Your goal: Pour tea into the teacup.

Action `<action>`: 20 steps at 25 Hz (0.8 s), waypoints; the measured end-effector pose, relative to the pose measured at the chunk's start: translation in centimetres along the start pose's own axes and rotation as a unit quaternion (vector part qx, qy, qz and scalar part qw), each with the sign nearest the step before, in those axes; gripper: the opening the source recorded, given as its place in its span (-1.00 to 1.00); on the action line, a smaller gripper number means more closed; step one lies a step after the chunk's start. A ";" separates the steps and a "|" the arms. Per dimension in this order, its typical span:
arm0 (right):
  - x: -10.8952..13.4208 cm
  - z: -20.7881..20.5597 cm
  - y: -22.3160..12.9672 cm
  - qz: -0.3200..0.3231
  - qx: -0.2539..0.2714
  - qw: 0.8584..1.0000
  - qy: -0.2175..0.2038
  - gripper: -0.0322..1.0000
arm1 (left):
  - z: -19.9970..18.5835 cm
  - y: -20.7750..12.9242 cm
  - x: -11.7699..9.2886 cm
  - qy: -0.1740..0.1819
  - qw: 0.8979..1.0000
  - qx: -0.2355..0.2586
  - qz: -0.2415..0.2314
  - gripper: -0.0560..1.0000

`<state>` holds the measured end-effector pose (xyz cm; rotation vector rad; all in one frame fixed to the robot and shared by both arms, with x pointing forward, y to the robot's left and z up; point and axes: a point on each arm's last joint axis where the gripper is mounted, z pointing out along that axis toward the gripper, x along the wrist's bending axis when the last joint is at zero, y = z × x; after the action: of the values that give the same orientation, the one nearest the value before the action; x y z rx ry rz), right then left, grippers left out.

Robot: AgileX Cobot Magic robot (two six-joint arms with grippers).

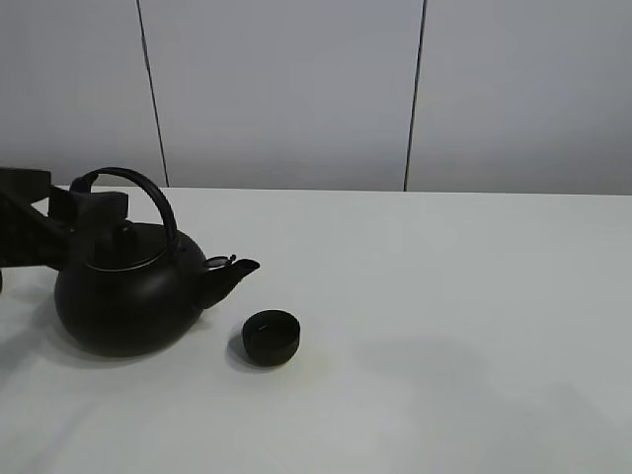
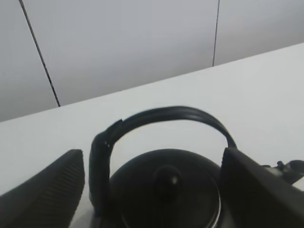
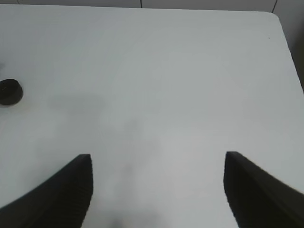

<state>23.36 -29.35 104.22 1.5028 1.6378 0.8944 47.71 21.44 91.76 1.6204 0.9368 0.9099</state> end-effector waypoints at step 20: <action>0.0 0.0 0.0 0.000 0.000 1.000 0.000 0.08 | -6.0 20.8 10.3 0.181 0.980 0.081 0.029 0.42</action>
<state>23.36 -29.35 104.23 1.5023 1.6372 0.8948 49.50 29.22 114.35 1.6551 1.2455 1.2243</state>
